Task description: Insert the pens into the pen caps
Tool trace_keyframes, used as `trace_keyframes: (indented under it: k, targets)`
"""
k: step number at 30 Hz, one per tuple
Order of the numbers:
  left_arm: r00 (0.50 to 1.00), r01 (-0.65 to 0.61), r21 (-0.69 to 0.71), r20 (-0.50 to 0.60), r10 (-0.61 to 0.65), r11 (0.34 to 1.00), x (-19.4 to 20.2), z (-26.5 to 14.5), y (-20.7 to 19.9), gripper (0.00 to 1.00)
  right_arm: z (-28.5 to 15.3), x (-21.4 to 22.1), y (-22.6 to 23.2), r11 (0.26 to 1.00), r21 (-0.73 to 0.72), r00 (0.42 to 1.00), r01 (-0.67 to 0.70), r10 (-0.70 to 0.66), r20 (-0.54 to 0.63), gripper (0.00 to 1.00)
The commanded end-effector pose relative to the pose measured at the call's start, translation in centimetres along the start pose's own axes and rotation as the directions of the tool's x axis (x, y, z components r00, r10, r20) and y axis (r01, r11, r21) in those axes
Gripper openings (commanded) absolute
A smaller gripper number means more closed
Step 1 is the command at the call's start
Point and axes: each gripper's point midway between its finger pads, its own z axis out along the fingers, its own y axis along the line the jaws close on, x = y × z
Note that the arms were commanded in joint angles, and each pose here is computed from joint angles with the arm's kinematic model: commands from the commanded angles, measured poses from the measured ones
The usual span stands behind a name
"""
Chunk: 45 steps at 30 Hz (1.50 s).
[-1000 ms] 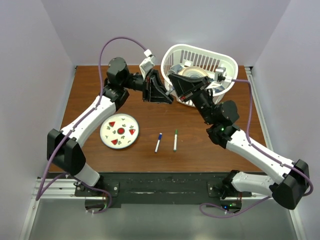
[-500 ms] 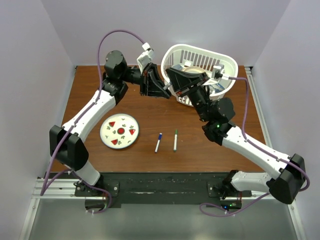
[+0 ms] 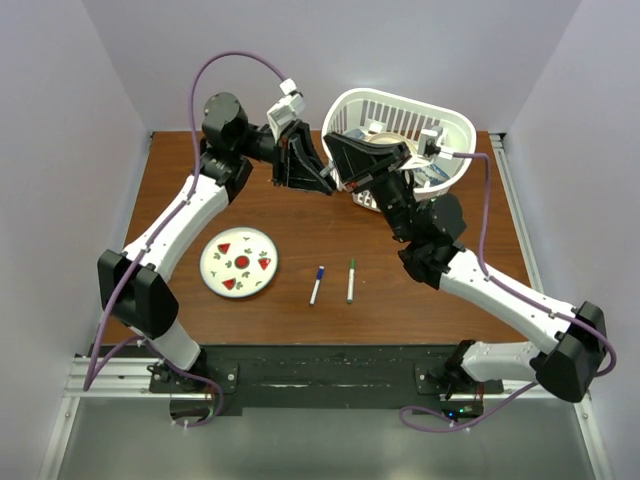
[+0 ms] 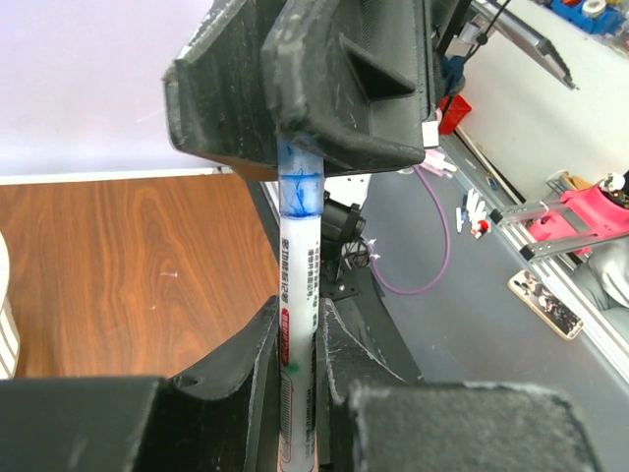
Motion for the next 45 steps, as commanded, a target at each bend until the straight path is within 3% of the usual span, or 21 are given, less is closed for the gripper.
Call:
trace_keyframes:
  k: [1, 6, 14, 18, 23, 29, 32, 33, 35, 40, 45]
  targets:
    - [0.859, -0.183, -0.49, 0.341, 0.381, 0.852, -13.5, -0.4, 4.1, 0.0, -25.5, 31.3, 0.4, 0.975, 0.204, 0.135, -0.083, 0.214, -0.967, 0.0]
    - [0.865, -0.183, -0.501, 0.326, 0.381, 0.846, -13.1, -0.7, 4.0, 0.0, -27.7, 32.3, -1.0, 0.975, 0.219, 0.088, -0.019, 0.22, -0.972, 0.0]
    - [0.873, -0.158, -0.507, 0.329, 0.36, 0.847, -12.1, -1.4, 4.3, 0.0, -28.4, 31.7, -2.1, 0.983, 0.173, 0.092, 0.06, 0.167, -0.982, 0.0]
    - [0.879, -0.125, -0.46, 0.359, 0.313, 0.879, -10.4, -1.1, 3.5, 0.0, -24.5, 29.2, 0.0, 0.992, 0.125, 0.202, -0.001, 0.122, -0.972, 0.0]
    - [0.889, -0.077, -0.441, 0.375, 0.261, 0.894, -7.3, -0.9, 3.3, 0.0, -19.7, 25.8, 1.3, 0.983, 0.158, 0.369, -0.09, 0.18, -0.912, 0.0]
    - [0.9, -0.034, -0.432, 0.378, 0.216, 0.901, -5.2, -1.0, 2.6, 0.0, -15.3, 19.9, 0.5, 0.982, 0.187, 0.587, -0.036, 0.172, -0.791, 0.0]
    - [0.905, -0.018, -0.426, 0.377, 0.195, 0.905, -4.2, -1.0, 2.0, 0.0, -12.9, 15.9, 0.4, 0.98, 0.197, 0.696, -0.012, 0.15, -0.702, 0.07]
    - [0.909, -0.011, -0.425, 0.373, 0.186, 0.905, -3.9, -1.0, 2.0, 0.0, -12.5, 14.7, 0.7, 0.982, 0.187, 0.718, -0.015, 0.141, -0.682, 0.2]
    - [0.914, -0.001, -0.434, 0.366, 0.178, 0.901, -3.2, -1.1, 2.0, 0.0, -11.1, 12.3, 0.7, 0.984, 0.179, 0.765, 0.001, 0.115, -0.634, 0.31]
    - [0.922, 0.042, -0.455, 0.36, 0.141, 0.89, -1.1, -1.4, 2.3, 0.0, -9.7, 7.6, 1.2, 0.984, 0.168, 0.815, 0.058, 0.051, -0.578, 0.57]
    - [0.944, 0.116, -0.52, 0.322, 0.069, 0.846, 2.3, -2.1, 3.5, 0.0, -11.1, 3.9, 1.3, 0.978, 0.182, 0.849, 0.1, 0.012, -0.528, 0.64]
